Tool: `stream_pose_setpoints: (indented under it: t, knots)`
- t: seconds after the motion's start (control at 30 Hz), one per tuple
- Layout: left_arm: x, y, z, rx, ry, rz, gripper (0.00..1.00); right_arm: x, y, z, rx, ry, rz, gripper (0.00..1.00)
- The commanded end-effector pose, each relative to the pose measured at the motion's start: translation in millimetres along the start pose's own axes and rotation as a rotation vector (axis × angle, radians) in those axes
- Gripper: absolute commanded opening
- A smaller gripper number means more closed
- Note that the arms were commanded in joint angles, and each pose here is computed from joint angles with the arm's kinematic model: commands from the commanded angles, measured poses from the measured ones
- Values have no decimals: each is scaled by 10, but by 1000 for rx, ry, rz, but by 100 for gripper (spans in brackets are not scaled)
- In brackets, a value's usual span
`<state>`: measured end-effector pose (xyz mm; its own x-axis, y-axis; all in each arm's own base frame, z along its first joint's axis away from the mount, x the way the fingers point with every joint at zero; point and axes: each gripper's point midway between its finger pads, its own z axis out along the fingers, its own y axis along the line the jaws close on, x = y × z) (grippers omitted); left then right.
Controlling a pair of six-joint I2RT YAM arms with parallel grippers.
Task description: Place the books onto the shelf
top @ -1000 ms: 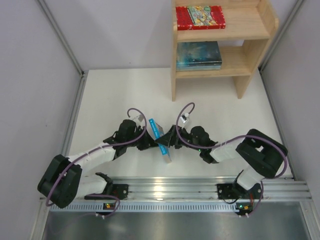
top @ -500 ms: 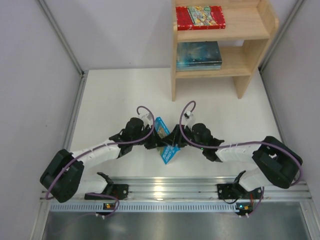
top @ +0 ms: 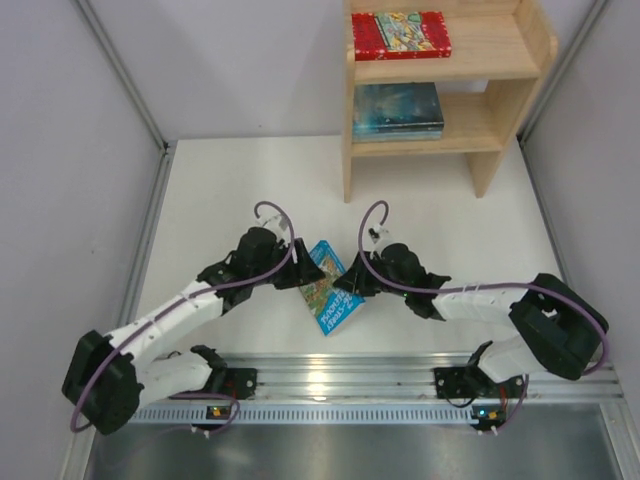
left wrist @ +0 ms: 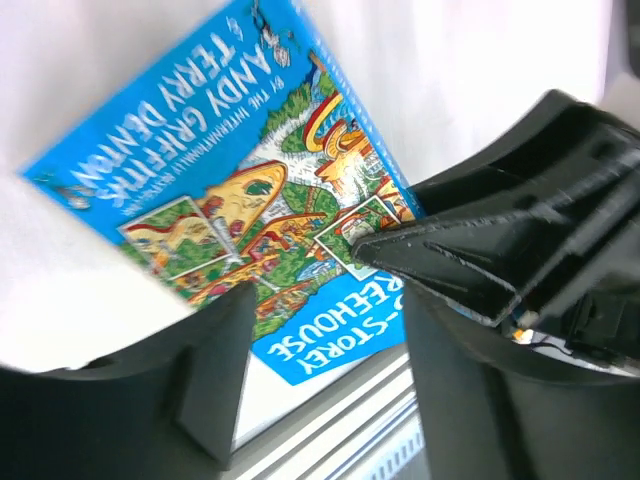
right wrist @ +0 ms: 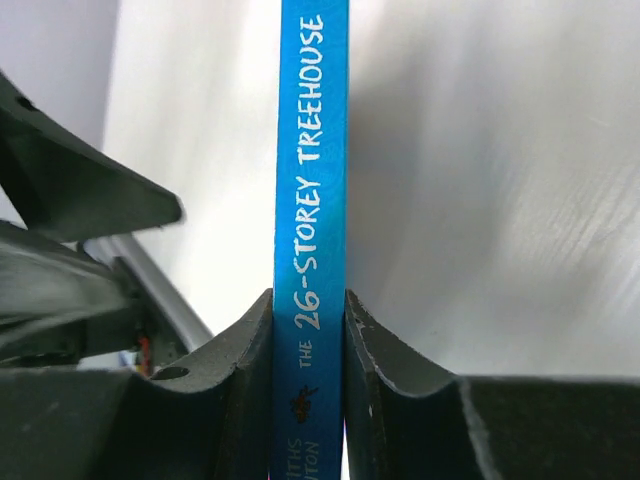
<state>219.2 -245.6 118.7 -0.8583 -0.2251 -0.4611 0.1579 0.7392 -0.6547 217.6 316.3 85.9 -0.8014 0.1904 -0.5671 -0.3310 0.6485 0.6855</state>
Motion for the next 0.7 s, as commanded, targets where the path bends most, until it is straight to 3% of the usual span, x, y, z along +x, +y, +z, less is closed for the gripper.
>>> stream_pose_setpoints:
  t: [0.0, 0.17, 0.27, 0.3, 0.47, 0.57, 0.67]
  knots:
    - [-342, -36, -399, -56, -124, 58, 69, -405, 467, -167, -230, -102, 87, 0]
    - [-620, -286, -943, 51, -216, 65, 86, -883, 912, -602, -449, -239, 194, 0]
    - [-607, -478, -1137, 148, -208, 75, 92, -1071, 1145, -884, -548, -309, 218, 0]
    - [-578, -562, -1177, 190, -195, 76, 98, -1105, 1180, -949, -569, -324, 229, 0]
    - [-559, -726, -1290, 303, -238, 89, 98, -1271, 1496, -1362, -751, -389, 273, 0]
    - [-531, -933, -1367, 470, -272, 61, 98, -1270, 1587, -1440, -805, -377, 288, 0]
    - [-536, -980, -1370, 534, -301, 52, 98, -1237, 1637, -1497, -857, -367, 309, 0]
